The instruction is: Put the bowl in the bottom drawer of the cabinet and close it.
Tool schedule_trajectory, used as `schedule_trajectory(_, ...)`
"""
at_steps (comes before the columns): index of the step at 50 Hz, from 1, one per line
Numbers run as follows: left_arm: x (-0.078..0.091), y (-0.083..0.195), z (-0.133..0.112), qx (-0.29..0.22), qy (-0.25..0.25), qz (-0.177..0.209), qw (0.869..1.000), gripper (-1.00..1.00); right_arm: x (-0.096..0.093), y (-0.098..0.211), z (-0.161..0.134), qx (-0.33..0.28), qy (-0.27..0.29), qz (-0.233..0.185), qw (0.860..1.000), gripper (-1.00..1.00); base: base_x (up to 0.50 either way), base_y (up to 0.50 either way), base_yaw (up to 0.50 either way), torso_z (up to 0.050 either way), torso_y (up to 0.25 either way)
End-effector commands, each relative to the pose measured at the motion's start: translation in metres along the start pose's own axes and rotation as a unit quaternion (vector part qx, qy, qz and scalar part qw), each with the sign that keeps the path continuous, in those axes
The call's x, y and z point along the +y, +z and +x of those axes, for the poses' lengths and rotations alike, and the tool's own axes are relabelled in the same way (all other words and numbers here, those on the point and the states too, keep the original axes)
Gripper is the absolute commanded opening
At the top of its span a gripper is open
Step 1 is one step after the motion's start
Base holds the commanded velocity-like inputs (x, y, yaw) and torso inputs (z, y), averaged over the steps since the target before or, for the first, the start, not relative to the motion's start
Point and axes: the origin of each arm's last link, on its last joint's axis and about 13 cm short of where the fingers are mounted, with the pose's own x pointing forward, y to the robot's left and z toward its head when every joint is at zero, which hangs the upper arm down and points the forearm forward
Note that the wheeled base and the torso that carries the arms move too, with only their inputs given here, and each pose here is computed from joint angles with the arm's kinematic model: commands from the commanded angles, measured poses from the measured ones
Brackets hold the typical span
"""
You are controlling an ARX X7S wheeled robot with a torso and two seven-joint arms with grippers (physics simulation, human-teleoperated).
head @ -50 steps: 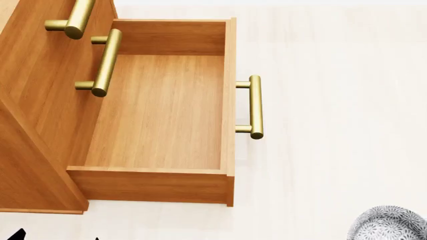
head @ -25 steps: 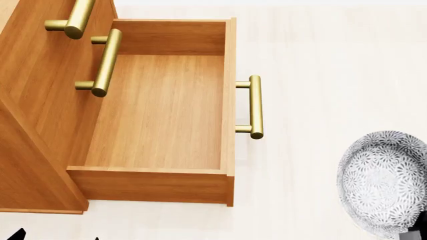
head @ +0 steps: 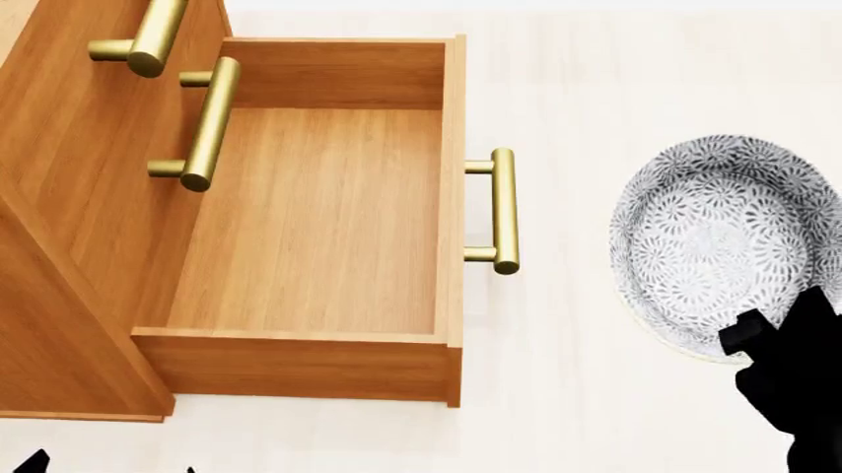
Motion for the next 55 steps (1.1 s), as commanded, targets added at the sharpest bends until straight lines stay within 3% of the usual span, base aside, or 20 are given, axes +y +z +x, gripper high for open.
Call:
schedule_trajectory(1, 0.001, 0.000, 0.000, -0.001, 0.002, -0.001, 1.000, 1.00, 0.025, 0.010, 0.008, 0.001, 0.026, -0.052, 0.998, -1.00, 0.00, 0.00, 0.00, 0.000, 0.000)
schedule_trajectory(8, 0.001, 0.001, 0.000, -0.002, 0.002, -0.001, 1.000, 1.00, 0.036, 0.013, 0.013, -0.016, 0.049, -0.077, 0.996, -1.00, 0.00, 0.00, 0.00, 0.000, 0.000)
schedule_trajectory(21, 0.002, 0.002, 0.000, -0.003, 0.003, -0.002, 1.000, 1.00, 0.054, 0.014, 0.034, 0.007, 0.024, -0.120, 0.992, -1.00, 0.00, 0.00, 0.00, 0.000, 0.000)
schedule_trajectory(25, 0.002, 0.001, 0.001, -0.003, 0.004, -0.002, 1.000, 1.00, 0.066, 0.014, 0.041, 0.025, 0.011, -0.151, 0.988, -1.00, 0.00, 0.00, 0.00, 0.000, 0.003)
schedule_trajectory(27, 0.002, 0.001, 0.001, -0.003, 0.005, -0.001, 1.000, 1.00, 0.071, 0.015, 0.043, 0.038, 0.013, -0.138, 0.990, -1.00, 0.00, 0.00, 0.00, 0.000, 0.000)
schedule_trajectory(29, 0.003, 0.000, 0.001, -0.002, 0.007, 0.002, 1.000, 1.00, 0.081, 0.017, 0.045, 0.061, 0.010, -0.155, 0.986, -1.00, 0.00, 0.00, 0.00, 0.000, 0.000)
schedule_trajectory(31, 0.003, 0.000, 0.001, -0.001, 0.009, 0.003, 1.000, 1.00, 0.089, 0.017, 0.046, 0.102, 0.032, -0.144, 0.984, -1.00, 0.00, 0.00, 0.00, 0.000, 0.000)
schedule_trajectory(32, 0.002, 0.001, 0.001, -0.002, 0.008, 0.003, 1.000, 1.00, 0.096, 0.019, 0.049, 0.116, 0.045, -0.163, 0.979, -1.00, 0.00, 0.00, 0.00, 0.000, 0.000)
schedule_trajectory(36, 0.003, 0.000, 0.002, -0.001, 0.009, 0.004, 1.000, 1.00, 0.109, 0.018, 0.056, 0.125, 0.030, -0.192, 0.973, -1.00, 0.00, 0.00, 0.00, 0.000, 0.000)
schedule_trajectory(47, 0.004, 0.001, 0.002, -0.001, 0.012, 0.003, 1.000, 1.00, 0.142, 0.027, 0.072, 0.157, 0.038, -0.200, 0.966, -1.00, 0.00, 0.00, 0.00, 0.000, 0.001)
schedule_trajectory(48, 0.004, 0.001, 0.002, -0.001, 0.012, 0.002, 1.000, 1.00, 0.145, 0.028, 0.074, 0.148, 0.001, -0.233, 0.961, -1.00, 0.00, 0.00, 0.00, 0.000, 0.000)
schedule_trajectory(53, 0.003, 0.001, 0.002, -0.001, 0.012, 0.002, 1.000, 1.00, 0.162, 0.035, 0.078, 0.144, -0.046, -0.262, 0.953, -1.00, 0.00, 0.00, 0.00, 0.000, 0.000)
schedule_trajectory(55, 0.003, 0.000, 0.002, 0.000, 0.012, 0.002, 1.000, 1.00, 0.166, 0.036, 0.080, 0.159, -0.055, -0.250, 0.953, -1.00, 0.00, 0.00, 0.00, 0.000, 0.000)
